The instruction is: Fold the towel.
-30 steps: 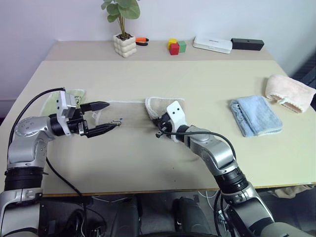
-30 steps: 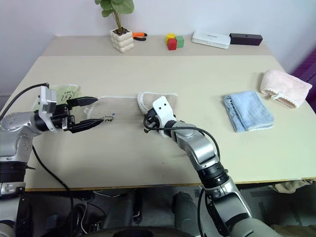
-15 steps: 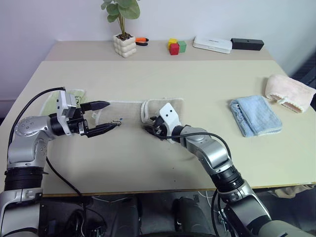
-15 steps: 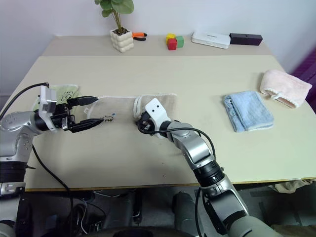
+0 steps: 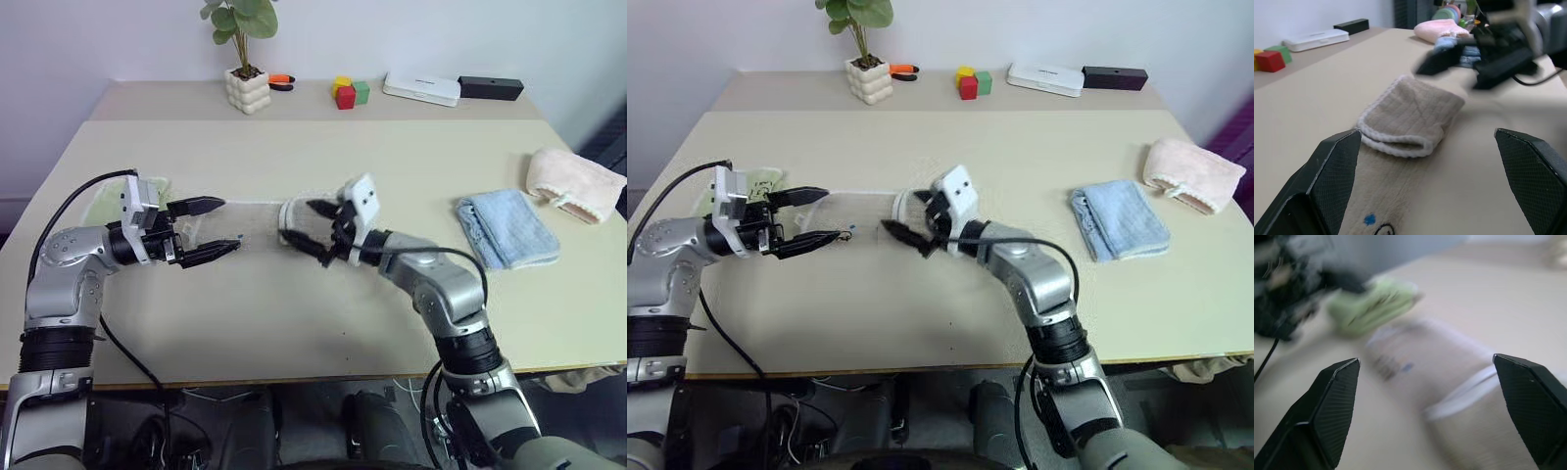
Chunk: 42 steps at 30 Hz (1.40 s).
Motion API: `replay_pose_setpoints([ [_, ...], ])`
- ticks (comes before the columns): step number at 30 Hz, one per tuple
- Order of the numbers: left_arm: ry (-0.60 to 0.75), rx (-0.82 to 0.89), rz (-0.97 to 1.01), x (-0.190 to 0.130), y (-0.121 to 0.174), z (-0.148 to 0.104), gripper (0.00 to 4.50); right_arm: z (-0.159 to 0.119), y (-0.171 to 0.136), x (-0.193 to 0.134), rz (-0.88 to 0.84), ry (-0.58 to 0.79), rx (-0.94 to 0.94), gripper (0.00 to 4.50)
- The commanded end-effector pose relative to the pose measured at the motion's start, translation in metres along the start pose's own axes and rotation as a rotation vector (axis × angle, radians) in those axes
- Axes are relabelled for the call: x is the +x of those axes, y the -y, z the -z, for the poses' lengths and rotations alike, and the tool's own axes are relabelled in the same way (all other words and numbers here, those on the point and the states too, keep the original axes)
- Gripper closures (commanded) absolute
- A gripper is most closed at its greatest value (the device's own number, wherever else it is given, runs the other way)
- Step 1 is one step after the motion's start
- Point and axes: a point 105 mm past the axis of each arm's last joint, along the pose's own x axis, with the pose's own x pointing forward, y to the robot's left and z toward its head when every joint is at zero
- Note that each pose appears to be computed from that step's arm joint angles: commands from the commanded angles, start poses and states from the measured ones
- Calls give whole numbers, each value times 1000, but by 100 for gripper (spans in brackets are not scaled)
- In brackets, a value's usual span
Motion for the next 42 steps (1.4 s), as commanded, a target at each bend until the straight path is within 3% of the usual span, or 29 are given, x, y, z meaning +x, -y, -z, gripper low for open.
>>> replay_pose_setpoints([
  [1,18,37,-2,1,-2,-9,0,-5,23,3,105,39,-30,187],
  [6,18,28,9,4,1,-7,0,17,38,18,180,-1,-80,446],
  [11,10,22,11,3,4,-5,0,45,38,29,199,9,-69,446],
  [16,2,22,-2,-1,6,-5,0,90,46,23,230,-127,-116,446],
  [20,0,15,-7,0,7,-4,0,101,35,25,151,-183,-208,446],
  [24,7,-11,-4,1,9,-2,0,90,30,29,112,-144,-214,325],
  [30,-19,-42,-21,0,11,3,0,54,36,31,138,-47,-221,14],
  [35,-21,-79,-38,1,12,5,0,36,44,30,166,-13,-221,6],
  [38,-65,-199,-105,-6,10,14,0,16,48,26,181,27,-226,6],
  [42,-9,-397,-159,-19,14,5,0,-18,31,15,52,131,-196,6],
])
